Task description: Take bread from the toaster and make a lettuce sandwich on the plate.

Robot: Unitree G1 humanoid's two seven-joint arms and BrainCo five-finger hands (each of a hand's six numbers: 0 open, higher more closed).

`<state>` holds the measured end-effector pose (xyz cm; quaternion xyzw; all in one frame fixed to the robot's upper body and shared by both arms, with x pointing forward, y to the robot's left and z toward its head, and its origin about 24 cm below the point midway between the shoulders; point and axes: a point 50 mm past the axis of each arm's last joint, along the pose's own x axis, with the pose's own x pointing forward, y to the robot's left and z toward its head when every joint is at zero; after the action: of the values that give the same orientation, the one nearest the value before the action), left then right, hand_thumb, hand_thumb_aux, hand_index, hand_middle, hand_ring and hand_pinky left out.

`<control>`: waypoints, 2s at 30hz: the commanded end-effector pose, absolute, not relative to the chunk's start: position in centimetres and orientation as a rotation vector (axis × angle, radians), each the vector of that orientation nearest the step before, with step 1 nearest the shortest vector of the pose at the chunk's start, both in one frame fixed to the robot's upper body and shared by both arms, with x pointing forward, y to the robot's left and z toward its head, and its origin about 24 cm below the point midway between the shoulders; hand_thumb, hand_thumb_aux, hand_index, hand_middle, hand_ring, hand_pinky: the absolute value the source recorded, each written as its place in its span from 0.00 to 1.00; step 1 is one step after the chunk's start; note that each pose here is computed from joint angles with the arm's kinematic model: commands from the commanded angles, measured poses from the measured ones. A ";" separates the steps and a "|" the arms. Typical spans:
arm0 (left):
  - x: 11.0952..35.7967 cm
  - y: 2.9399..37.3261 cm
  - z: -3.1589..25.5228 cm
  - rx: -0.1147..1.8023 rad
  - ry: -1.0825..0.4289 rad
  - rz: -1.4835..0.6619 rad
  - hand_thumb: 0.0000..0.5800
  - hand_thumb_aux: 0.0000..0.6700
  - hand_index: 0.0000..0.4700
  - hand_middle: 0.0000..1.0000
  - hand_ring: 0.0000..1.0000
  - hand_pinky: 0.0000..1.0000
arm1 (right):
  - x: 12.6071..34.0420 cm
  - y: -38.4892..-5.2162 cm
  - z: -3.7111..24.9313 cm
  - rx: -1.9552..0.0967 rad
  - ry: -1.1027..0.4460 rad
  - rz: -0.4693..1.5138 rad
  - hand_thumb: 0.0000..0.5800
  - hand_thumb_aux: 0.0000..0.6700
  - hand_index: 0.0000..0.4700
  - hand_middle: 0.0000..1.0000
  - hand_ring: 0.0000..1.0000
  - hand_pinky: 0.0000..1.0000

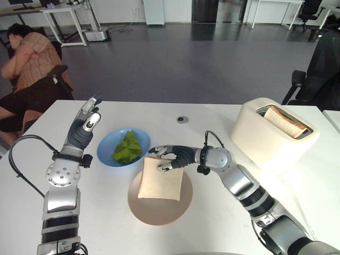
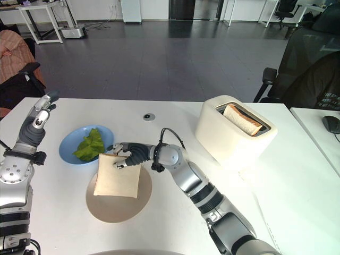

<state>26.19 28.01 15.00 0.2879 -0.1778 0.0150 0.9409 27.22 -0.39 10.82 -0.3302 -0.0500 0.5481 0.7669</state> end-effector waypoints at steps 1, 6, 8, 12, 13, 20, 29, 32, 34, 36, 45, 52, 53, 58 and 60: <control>26.3 28.3 15.1 0.597 -0.360 0.045 0.00 0.00 0.00 0.00 0.00 0.00 | 26.7 -0.4 9.1 -0.755 -0.043 1.233 1.00 1.00 1.00 0.00 0.00 0.00; 26.3 28.5 15.0 0.616 -0.357 0.052 0.00 0.00 0.00 0.00 0.00 0.00 | 26.6 -0.5 8.1 -0.794 -0.028 1.238 1.00 0.94 0.94 0.00 0.00 0.00; 26.4 28.6 15.0 0.648 -0.356 0.055 0.00 0.00 0.00 0.00 0.00 0.00 | 26.8 -0.5 8.4 -0.821 -0.049 1.230 0.00 0.00 0.00 0.00 0.00 0.00; 26.8 28.6 14.7 0.697 -0.329 0.052 0.00 0.00 0.00 0.00 0.00 0.00 | 27.1 -0.7 10.5 -0.809 -0.117 1.205 0.00 0.00 0.00 0.00 0.00 0.00; 27.0 28.6 14.5 0.728 -0.309 0.051 0.00 0.00 0.00 0.00 0.00 0.00 | 27.4 -0.8 11.1 -0.804 -0.140 1.184 0.00 0.00 0.00 0.00 0.00 0.00; 28.7 29.0 12.2 1.314 -0.133 0.058 0.00 0.00 0.00 0.00 0.00 0.00 | 28.5 -1.6 13.7 -0.754 -0.226 1.072 0.00 0.00 0.00 0.00 0.00 0.00; 28.8 29.9 7.7 1.735 0.161 0.012 0.00 0.00 0.00 0.00 0.00 0.00 | 28.4 -1.9 13.4 -0.722 -0.224 1.073 0.00 0.00 0.00 0.00 0.00 0.00; 28.7 29.2 6.7 1.728 0.204 -0.031 0.00 0.00 0.00 0.00 0.00 0.00 | 28.2 -2.1 13.0 -0.723 -0.215 1.075 0.00 0.00 0.00 0.00 0.00 0.00; 28.5 29.2 6.1 1.711 0.227 -0.044 0.00 0.00 0.00 0.00 0.00 0.00 | 28.2 -2.1 12.8 -0.727 -0.212 1.078 0.00 0.00 0.00 0.00 0.00 0.00; 28.6 28.9 5.5 1.703 0.238 -0.068 0.00 0.00 0.00 0.00 0.00 0.00 | 28.2 -2.2 12.8 -0.728 -0.213 1.071 0.00 0.00 0.00 0.00 0.00 0.00; 29.0 28.1 3.8 1.638 0.292 -0.158 1.00 1.00 1.00 0.00 0.00 0.00 | 28.1 -2.5 12.8 -0.727 -0.220 1.048 0.00 0.00 0.00 0.00 0.00 0.00; 29.3 27.8 4.1 1.611 0.239 -0.143 1.00 1.00 1.00 0.00 0.00 0.00 | 28.2 -2.6 12.3 -0.746 -0.210 1.035 0.00 0.00 0.00 0.00 0.00 0.00; 29.4 27.7 4.3 1.605 0.223 -0.136 1.00 1.00 1.00 0.00 0.00 0.00 | 28.2 -2.7 12.3 -0.749 -0.208 1.034 0.00 0.00 0.00 0.00 0.00 0.00; 29.8 27.5 7.1 1.601 0.084 -0.069 1.00 1.00 1.00 0.00 0.00 0.00 | 28.5 -2.8 12.3 -0.755 -0.205 1.012 0.00 0.00 0.00 0.00 0.00 0.00; 29.6 27.2 8.8 1.551 0.017 -0.059 1.00 1.00 1.00 0.00 0.00 0.00 | 28.6 -2.9 12.3 -0.757 -0.204 1.004 0.00 0.00 0.00 0.00 0.00 0.00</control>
<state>29.85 27.08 6.92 0.7117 0.0356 -0.0353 0.7007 28.36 -2.56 12.57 -0.3521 -0.1036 0.4755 0.7995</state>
